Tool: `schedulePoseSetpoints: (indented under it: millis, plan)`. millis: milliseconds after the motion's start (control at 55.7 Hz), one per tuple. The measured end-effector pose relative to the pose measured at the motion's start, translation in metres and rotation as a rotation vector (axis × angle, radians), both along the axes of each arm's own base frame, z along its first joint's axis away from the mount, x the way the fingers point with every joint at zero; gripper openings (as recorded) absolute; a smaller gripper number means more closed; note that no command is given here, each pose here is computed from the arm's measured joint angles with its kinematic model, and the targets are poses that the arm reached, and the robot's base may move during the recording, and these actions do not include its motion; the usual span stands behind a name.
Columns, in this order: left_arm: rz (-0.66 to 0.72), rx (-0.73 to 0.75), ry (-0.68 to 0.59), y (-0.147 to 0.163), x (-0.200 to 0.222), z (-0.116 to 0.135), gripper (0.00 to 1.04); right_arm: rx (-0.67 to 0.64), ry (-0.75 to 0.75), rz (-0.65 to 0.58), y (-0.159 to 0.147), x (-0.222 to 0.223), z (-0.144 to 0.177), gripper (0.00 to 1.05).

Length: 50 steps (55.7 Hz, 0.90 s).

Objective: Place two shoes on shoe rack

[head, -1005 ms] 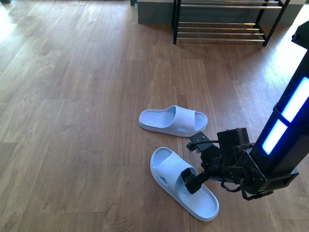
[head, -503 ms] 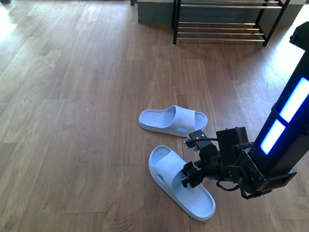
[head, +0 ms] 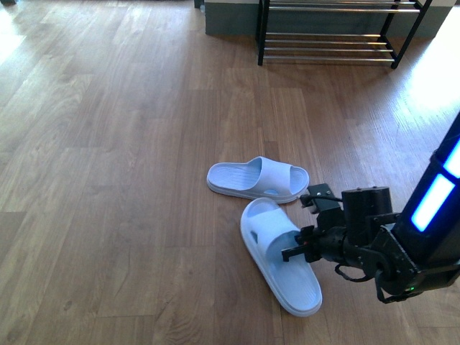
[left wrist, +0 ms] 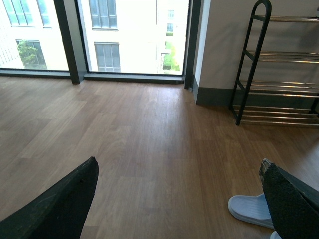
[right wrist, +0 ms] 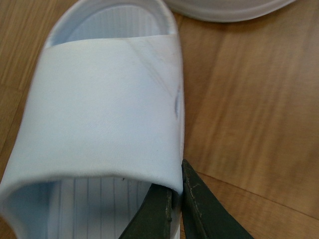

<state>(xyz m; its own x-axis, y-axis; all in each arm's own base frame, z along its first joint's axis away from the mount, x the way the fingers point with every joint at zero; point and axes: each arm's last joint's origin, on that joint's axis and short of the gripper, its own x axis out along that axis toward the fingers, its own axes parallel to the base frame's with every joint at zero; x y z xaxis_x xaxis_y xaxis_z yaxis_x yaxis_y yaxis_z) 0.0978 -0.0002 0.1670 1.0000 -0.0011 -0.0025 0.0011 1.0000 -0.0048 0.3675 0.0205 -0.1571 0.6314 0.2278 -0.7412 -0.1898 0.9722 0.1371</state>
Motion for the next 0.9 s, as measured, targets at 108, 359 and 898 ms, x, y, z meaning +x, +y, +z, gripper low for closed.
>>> schedulePoseSetpoints:
  millis: [108,359,898]
  plan:
    - [0.000,0.000,0.000,0.000,0.000,0.000,0.95,0.009,-0.036,-0.074,-0.011,-0.003,0.024,0.01]
    - [0.000,0.000,0.000,0.000,0.000,0.000,0.95,0.030,-0.107,-0.150,-0.025,-0.022,0.102,0.01]
    - [0.000,0.000,0.000,0.000,0.000,0.000,0.95,0.059,-0.337,-0.328,-0.050,-0.127,0.296,0.01]
